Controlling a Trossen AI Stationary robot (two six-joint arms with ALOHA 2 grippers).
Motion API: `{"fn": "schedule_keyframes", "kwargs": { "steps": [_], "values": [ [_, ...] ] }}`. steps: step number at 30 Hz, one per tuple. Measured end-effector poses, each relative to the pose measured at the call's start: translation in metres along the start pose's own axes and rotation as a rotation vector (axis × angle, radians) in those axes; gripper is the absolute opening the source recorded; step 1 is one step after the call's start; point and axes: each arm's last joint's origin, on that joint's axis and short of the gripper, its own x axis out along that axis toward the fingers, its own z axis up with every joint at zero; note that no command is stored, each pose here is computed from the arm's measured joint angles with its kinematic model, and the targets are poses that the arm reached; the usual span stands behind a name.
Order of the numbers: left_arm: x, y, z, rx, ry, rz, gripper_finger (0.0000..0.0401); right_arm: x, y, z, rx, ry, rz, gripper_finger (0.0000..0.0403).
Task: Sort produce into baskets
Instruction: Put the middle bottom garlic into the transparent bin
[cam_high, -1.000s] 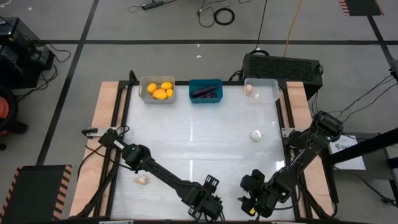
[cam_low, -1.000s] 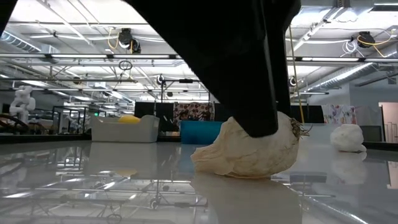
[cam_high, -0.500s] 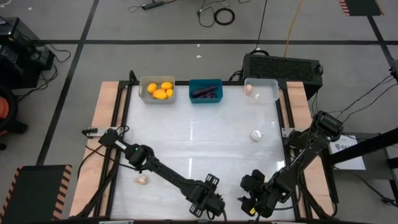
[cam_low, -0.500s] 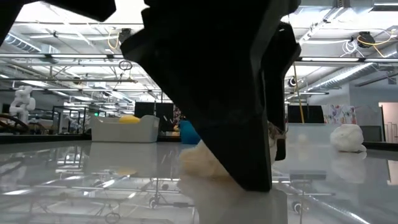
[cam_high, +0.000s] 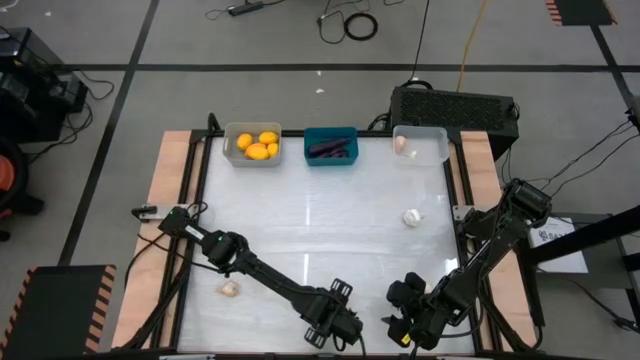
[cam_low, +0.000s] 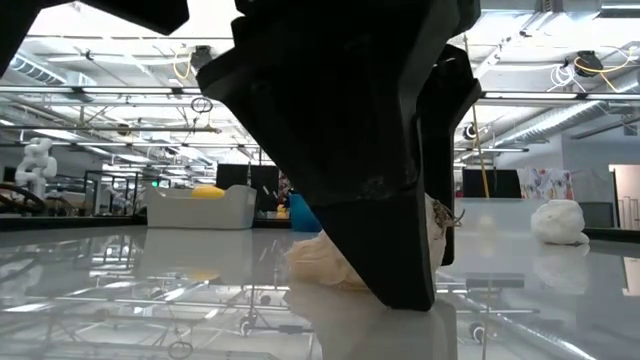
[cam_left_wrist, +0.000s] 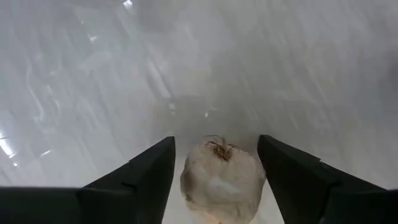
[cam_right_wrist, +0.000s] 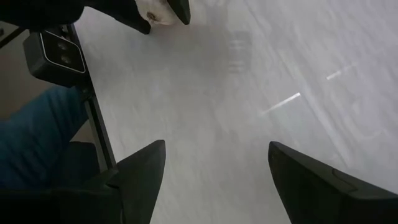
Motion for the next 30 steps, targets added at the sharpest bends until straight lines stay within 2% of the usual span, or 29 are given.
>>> {"fn": "schedule_keyframes", "kwargs": {
  "steps": [9, 15, 22, 27, 30],
  "values": [
    [0.0, 0.002, 0.0, -0.002, 0.004, -0.017, 0.0159, 0.0, 0.0, 0.0, -0.001, -0.019, -0.004, 0.0277],
    [-0.023, 0.02, -0.002, 0.04, -0.011, -0.009, 0.0146, 0.0, 0.0, 0.0, 0.001, -0.019, -0.003, 0.0277],
    [-0.092, 0.09, -0.009, -0.044, -0.171, 0.048, 0.0145, 0.001, 0.001, -0.002, 0.03, -0.063, -0.005, 0.0277],
    [-0.131, 0.159, -0.012, -0.093, -0.437, 0.12, 0.0144, 0.009, 0.003, -0.014, 0.088, -0.059, -0.014, 0.0277],
    [-0.137, 0.205, -0.015, -0.17, -0.583, 0.172, 0.0144, 0.019, 0.004, -0.022, 0.135, -0.05, -0.014, 0.0277]
  ]
}}
